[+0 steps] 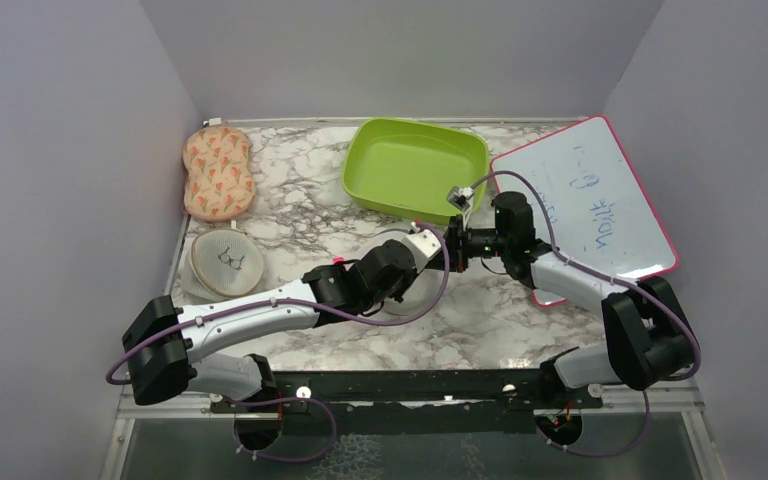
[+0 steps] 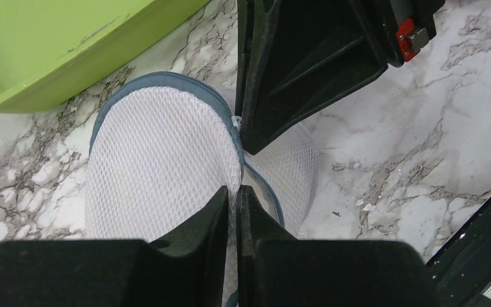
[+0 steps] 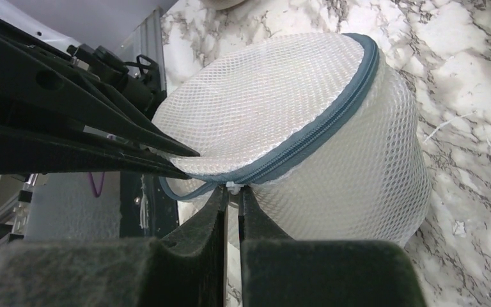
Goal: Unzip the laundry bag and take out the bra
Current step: Unzip the laundry bag at the center of the board.
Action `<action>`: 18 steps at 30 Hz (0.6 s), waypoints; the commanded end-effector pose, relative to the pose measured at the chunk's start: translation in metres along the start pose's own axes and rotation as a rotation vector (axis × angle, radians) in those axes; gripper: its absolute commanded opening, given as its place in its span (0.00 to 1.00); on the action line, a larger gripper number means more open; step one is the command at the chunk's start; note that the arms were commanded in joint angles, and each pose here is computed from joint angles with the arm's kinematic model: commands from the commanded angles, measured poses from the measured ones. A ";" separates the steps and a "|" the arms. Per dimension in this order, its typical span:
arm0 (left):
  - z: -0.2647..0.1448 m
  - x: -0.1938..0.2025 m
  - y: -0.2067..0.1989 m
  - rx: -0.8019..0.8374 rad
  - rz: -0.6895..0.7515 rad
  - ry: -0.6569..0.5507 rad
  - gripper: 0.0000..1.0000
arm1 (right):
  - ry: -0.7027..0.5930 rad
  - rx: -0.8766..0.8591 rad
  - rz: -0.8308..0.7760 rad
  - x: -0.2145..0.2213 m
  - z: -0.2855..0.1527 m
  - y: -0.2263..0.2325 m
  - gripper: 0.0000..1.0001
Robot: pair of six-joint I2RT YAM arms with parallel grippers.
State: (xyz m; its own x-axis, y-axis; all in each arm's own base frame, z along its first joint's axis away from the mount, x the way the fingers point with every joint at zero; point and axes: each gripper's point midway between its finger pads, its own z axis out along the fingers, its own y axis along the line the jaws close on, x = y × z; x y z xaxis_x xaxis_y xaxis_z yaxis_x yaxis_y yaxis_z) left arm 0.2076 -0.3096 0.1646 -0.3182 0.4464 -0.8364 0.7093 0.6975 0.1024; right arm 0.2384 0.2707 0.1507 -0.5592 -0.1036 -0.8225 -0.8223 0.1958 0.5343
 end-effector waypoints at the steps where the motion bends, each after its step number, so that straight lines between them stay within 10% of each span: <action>1: -0.007 -0.013 0.007 -0.017 0.076 -0.030 0.00 | 0.063 0.100 0.069 0.009 -0.006 -0.011 0.01; 18: -0.018 0.006 0.010 0.043 0.255 -0.080 0.00 | 0.094 0.059 0.246 -0.006 -0.018 -0.012 0.01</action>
State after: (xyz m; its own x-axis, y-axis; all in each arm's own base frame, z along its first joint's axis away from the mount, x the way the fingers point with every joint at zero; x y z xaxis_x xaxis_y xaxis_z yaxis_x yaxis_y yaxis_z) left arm 0.2045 -0.2969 0.1620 -0.1728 0.5390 -0.8244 0.7672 0.5985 0.2305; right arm 0.2395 0.2615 0.1512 -0.7097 -0.1623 -0.6856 -0.6965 0.3081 0.6481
